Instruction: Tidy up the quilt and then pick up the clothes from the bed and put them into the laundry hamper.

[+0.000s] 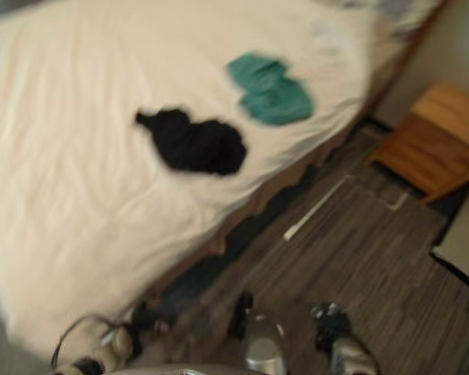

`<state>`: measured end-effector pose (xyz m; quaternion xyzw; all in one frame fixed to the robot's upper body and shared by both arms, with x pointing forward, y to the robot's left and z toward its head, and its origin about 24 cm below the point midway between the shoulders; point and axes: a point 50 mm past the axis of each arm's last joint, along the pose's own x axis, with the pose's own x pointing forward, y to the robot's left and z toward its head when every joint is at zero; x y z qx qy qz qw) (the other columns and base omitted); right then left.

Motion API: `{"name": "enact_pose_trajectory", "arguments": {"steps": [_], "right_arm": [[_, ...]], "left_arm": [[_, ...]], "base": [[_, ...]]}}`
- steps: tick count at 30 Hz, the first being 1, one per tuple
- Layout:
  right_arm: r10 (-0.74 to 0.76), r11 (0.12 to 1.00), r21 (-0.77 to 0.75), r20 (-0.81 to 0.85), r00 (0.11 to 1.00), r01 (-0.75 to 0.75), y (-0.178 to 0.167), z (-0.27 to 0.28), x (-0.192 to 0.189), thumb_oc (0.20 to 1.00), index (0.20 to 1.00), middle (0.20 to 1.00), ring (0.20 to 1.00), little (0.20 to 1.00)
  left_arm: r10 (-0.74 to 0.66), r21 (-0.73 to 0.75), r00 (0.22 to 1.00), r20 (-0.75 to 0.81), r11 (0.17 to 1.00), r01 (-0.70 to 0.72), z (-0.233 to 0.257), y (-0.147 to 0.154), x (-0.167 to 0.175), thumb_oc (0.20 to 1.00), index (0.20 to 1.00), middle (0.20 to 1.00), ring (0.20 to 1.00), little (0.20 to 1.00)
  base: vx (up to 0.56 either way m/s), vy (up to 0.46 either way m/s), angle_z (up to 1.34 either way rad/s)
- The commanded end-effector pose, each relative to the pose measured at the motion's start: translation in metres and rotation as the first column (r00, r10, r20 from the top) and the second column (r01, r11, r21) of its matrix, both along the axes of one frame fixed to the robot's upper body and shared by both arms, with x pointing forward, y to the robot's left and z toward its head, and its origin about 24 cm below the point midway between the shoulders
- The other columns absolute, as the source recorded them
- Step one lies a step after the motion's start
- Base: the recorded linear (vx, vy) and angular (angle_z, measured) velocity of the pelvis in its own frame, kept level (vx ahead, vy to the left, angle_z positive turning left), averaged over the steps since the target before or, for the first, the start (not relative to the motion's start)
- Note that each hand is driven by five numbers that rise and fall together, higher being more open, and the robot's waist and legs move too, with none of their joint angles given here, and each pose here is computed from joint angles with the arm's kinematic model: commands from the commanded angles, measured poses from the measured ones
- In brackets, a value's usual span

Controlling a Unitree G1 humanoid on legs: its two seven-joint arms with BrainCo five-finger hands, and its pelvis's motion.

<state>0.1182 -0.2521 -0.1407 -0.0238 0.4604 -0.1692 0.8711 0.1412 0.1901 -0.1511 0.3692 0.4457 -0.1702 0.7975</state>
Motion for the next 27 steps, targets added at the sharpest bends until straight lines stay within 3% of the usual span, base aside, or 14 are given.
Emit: {"name": "enact_pose_trajectory", "arguments": {"steps": [1, 9, 14, 21, 27], "right_arm": [[0.095, 0.992, -0.083, -0.027, 0.995, -0.097, -0.009, 0.006, 0.019, 1.000, 1.000, 1.000, 1.000, 1.000], [0.343, 0.926, -0.091, -0.206, 0.916, -0.367, 0.009, -0.008, 0.005, 1.000, 1.000, 1.000, 1.000, 1.000], [0.317, 0.937, -0.063, -0.262, 0.912, -0.343, 0.007, -0.015, -0.022, 1.000, 1.000, 1.000, 1.000, 1.000], [0.304, 0.944, -0.054, -0.246, 0.920, -0.326, 0.008, -0.015, -0.021, 1.000, 1.000, 1.000, 1.000, 1.000], [0.309, 0.943, -0.060, -0.219, 0.926, -0.329, 0.009, -0.013, -0.013, 1.000, 1.000, 1.000, 1.000, 1.000]], "left_arm": [[0.085, -0.041, 0.989, 0.120, 0.996, -0.081, 0.015, 0.001, 0.038, 1.000, 1.000, 1.000, 1.000, 1.000], [0.217, -0.080, 0.959, 0.183, 0.975, -0.205, 0.018, 0.004, 0.041, 1.000, 1.000, 1.000, 1.000, 1.000], [0.220, -0.052, 0.967, 0.130, 0.975, -0.214, 0.011, 0.014, 0.025, 1.000, 1.000, 1.000, 1.000, 1.000], [0.139, 0.023, 0.979, 0.151, 0.989, -0.144, 0.018, 0.029, 0.036, 1.000, 1.000, 1.000, 1.000, 1.000], [0.036, 0.092, 0.995, 0.094, 0.995, -0.044, 0.015, 0.035, 0.027, 1.000, 1.000, 1.000, 1.000, 1.000]], "base": [[0.29, -0.369, -1.48], [0.36, 0.029, -2.59], [0.54, 0.210, -1.68], [0.44, 0.126, -0.46], [0.78, -0.008, 0.95]]}}
